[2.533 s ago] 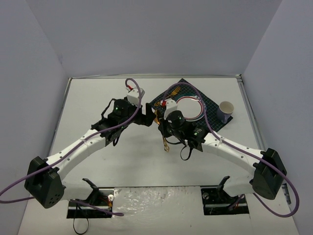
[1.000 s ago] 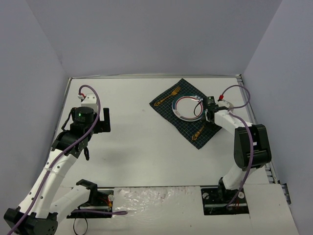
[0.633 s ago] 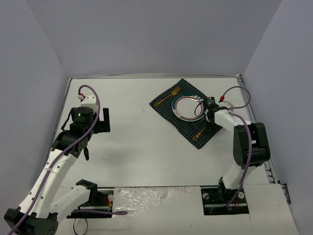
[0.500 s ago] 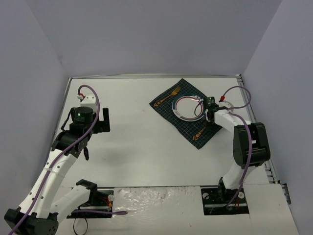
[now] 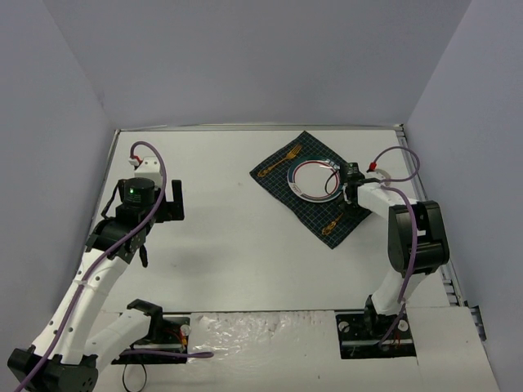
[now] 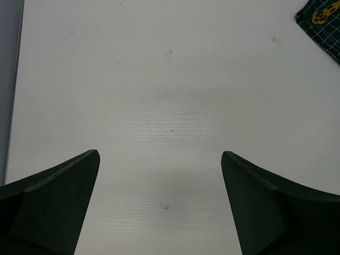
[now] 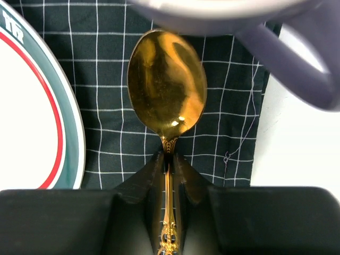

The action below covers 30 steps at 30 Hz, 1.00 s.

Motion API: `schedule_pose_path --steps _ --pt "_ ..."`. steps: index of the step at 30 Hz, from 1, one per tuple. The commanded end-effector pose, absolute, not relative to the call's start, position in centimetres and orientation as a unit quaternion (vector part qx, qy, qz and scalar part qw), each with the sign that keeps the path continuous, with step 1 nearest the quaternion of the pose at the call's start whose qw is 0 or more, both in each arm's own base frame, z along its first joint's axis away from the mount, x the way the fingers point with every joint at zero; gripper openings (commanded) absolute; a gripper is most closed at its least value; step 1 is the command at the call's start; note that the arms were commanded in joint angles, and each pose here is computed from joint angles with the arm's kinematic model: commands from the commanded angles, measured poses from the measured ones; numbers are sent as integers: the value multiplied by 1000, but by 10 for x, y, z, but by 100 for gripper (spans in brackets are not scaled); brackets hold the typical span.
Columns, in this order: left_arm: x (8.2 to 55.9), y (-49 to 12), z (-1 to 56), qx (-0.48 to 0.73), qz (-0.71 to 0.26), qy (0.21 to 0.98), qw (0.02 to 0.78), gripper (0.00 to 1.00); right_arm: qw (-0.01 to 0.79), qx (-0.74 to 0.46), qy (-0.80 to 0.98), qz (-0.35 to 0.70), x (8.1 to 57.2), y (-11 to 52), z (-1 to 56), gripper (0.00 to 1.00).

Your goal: Set the dinner table for one person

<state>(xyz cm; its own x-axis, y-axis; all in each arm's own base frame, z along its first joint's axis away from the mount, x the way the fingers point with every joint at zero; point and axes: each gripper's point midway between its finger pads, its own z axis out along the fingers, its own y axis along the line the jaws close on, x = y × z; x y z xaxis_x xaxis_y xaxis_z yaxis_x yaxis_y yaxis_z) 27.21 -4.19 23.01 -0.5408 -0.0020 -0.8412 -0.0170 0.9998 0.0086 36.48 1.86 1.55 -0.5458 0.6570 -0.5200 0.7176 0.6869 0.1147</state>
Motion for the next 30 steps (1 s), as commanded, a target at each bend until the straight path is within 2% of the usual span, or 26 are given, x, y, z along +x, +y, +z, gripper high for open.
schedule_pose_path --steps 1,6,15,22,30 --pt "280 -41 243 -11 4 864 504 96 297 417 856 -66 372 8 22 16" --pt "280 -41 243 -12 3 864 504 96 294 418 857 -63 370 9 20 24" --pt "280 -41 244 -13 0 862 507 96 317 416 851 -42 370 14 41 30" --pt "279 -39 246 -16 1 860 510 96 387 398 832 3 370 16 107 39" --pt "275 -29 258 -33 14 844 535 96 529 318 787 10 344 -3 228 54"
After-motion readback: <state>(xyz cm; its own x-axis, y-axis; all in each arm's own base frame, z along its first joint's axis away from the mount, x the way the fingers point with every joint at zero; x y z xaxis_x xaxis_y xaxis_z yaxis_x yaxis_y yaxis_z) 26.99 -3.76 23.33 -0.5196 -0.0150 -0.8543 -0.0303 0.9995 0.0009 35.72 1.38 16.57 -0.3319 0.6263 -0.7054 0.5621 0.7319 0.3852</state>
